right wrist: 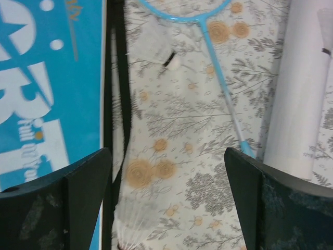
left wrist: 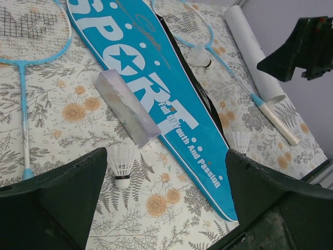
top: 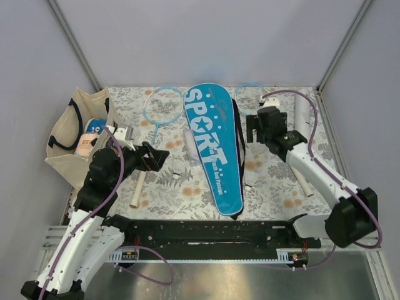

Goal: Pack up the badminton gear

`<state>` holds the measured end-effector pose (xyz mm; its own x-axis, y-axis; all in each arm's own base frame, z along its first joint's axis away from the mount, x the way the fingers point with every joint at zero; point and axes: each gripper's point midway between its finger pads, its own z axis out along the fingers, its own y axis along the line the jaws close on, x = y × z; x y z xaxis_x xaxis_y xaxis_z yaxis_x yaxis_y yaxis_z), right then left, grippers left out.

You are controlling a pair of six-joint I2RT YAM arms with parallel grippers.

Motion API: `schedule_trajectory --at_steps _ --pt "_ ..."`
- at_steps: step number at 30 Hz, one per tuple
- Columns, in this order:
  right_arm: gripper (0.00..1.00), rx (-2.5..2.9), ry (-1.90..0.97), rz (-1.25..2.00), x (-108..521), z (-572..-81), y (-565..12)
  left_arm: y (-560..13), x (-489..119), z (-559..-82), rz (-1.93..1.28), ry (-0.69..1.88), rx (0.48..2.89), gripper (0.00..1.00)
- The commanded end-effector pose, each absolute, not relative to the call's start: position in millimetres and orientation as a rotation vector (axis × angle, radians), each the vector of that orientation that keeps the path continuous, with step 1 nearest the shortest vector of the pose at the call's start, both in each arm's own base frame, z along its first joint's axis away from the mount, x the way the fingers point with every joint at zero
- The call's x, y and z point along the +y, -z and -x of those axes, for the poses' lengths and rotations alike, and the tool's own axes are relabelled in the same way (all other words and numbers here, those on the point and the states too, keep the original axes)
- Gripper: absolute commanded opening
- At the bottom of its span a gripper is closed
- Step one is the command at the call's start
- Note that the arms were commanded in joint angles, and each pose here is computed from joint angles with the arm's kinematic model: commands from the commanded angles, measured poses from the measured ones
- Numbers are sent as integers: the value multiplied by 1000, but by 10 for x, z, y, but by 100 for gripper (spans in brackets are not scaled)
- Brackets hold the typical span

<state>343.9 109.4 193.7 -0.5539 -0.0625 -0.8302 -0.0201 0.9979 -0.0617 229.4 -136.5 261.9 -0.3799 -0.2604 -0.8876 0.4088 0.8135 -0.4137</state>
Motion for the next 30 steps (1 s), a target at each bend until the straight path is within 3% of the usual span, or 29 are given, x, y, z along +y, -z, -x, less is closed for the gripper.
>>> schedule_trajectory --at_steps 1,13,23,30 --pt "99 2259 130 -9 687 -3748 -1930 -2713 -1296 -2343 -97 673 1779 99" --pt "99 2525 557 -297 -558 -4137 -1304 -2715 -1335 -2321 -118 694 1776 99" --pt "99 2625 478 -429 -1104 -4399 -977 -2739 -1302 -2314 -116 677 1763 99" --pt "99 2704 339 -436 -1118 -4431 -669 -2747 -1323 -2317 -125 687 1761 99"
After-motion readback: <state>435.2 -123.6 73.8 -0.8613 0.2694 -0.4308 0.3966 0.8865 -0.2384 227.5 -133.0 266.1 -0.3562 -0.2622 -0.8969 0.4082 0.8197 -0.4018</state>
